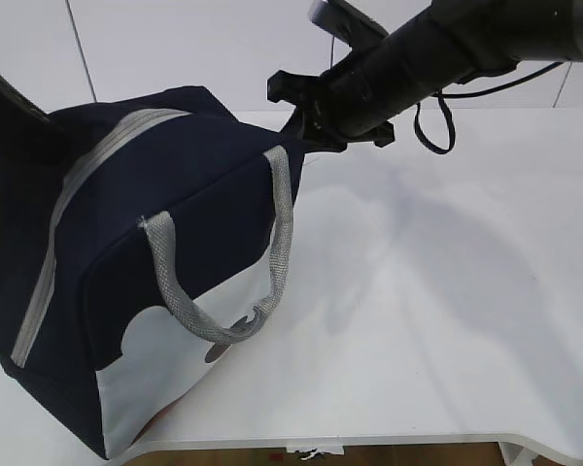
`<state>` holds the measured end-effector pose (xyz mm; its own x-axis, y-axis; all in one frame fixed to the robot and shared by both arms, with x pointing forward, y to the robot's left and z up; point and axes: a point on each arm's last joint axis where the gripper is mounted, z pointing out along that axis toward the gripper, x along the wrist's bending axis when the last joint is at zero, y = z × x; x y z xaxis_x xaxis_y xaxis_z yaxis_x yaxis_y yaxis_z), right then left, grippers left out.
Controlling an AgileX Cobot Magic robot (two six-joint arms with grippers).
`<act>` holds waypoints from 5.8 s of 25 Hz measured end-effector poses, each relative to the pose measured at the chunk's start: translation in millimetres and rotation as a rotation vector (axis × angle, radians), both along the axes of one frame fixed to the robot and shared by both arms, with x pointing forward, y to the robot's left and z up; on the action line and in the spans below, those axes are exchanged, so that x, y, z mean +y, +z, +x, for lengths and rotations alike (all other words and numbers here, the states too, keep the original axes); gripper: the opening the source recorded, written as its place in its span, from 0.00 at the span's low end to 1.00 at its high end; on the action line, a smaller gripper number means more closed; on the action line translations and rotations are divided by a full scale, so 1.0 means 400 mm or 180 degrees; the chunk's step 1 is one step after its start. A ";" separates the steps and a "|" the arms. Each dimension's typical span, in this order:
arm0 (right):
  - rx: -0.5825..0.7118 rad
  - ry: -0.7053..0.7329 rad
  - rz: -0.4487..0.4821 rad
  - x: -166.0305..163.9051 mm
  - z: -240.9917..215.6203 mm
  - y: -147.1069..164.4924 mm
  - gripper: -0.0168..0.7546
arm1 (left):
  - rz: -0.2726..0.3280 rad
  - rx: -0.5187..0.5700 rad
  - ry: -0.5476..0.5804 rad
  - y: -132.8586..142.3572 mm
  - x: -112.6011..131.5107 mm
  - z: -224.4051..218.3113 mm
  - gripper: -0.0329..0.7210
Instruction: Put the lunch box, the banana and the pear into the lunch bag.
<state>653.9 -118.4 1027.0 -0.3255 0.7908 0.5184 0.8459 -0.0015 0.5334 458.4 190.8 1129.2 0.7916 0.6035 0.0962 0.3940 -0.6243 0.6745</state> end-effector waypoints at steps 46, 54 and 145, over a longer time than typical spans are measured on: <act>0.0285 0.0198 0.0007 0.016 0.022 -0.046 0.01 | -0.0032 0.0179 0.0012 -0.034 -0.016 0.032 0.06; 0.0239 0.0268 -0.0030 0.016 0.021 -0.046 0.20 | -0.0039 0.0182 0.0012 -0.034 -0.017 0.032 0.06; -0.0649 0.0239 -0.1503 -0.170 -0.264 0.463 0.55 | -0.0139 0.0240 0.0470 0.035 0.032 -0.058 0.61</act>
